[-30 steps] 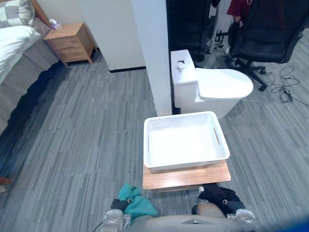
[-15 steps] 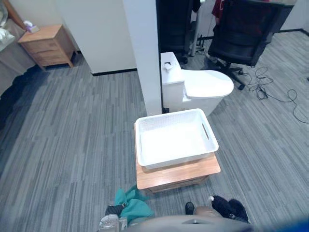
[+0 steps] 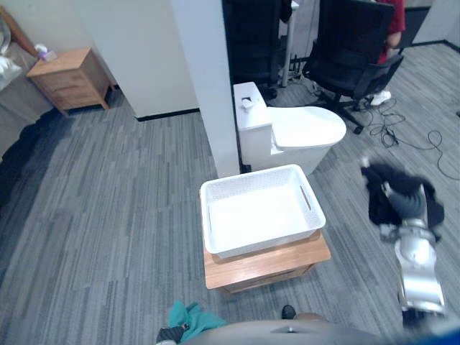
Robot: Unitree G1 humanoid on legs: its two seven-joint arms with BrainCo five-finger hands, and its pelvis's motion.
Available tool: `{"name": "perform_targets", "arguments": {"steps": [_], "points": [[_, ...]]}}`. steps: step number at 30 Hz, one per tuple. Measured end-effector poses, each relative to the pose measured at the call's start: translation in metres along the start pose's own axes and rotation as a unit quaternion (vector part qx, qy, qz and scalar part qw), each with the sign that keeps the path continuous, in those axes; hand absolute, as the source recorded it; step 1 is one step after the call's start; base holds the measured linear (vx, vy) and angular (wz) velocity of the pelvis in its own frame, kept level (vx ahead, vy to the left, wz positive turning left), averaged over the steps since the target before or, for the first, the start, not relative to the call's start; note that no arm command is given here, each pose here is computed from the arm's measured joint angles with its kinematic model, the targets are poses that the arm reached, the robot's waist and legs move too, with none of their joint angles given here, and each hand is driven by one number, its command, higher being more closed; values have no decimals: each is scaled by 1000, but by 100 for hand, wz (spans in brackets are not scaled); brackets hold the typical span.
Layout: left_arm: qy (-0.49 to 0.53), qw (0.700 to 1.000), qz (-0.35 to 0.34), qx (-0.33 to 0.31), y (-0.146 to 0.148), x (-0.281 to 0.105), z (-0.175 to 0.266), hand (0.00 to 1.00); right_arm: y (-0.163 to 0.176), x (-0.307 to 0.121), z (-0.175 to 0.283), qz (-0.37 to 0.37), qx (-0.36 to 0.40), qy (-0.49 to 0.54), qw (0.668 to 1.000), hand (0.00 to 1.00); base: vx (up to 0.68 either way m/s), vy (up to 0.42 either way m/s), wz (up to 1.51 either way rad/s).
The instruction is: Tidy the bed and pick cloth on bed and put in laundry
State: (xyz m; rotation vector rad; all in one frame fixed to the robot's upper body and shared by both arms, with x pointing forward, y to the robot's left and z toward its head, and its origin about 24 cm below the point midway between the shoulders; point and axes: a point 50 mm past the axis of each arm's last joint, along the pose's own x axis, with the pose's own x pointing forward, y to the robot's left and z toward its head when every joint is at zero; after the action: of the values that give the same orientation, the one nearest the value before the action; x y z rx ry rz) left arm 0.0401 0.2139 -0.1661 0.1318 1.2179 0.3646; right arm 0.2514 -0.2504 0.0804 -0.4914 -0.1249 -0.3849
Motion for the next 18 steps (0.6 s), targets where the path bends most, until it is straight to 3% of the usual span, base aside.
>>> {"name": "perform_targets", "arguments": {"steps": [8, 12, 18], "points": [[-25, 999, -1, 47, -3, 3, 14, 100, 85, -4, 77, 153, 33, -151, 976, 100, 12, 8, 8], [-32, 998, 9, 55, -1, 3, 18, 100, 113, 1, 121, 193, 58, -225, 953, 100, -48, -15, 2], [-40, 997, 23, 58, 3, 5, 24, 100, 142, 15, 151, 220, 66, -248, 941, 100, -62, -12, 6]]}}
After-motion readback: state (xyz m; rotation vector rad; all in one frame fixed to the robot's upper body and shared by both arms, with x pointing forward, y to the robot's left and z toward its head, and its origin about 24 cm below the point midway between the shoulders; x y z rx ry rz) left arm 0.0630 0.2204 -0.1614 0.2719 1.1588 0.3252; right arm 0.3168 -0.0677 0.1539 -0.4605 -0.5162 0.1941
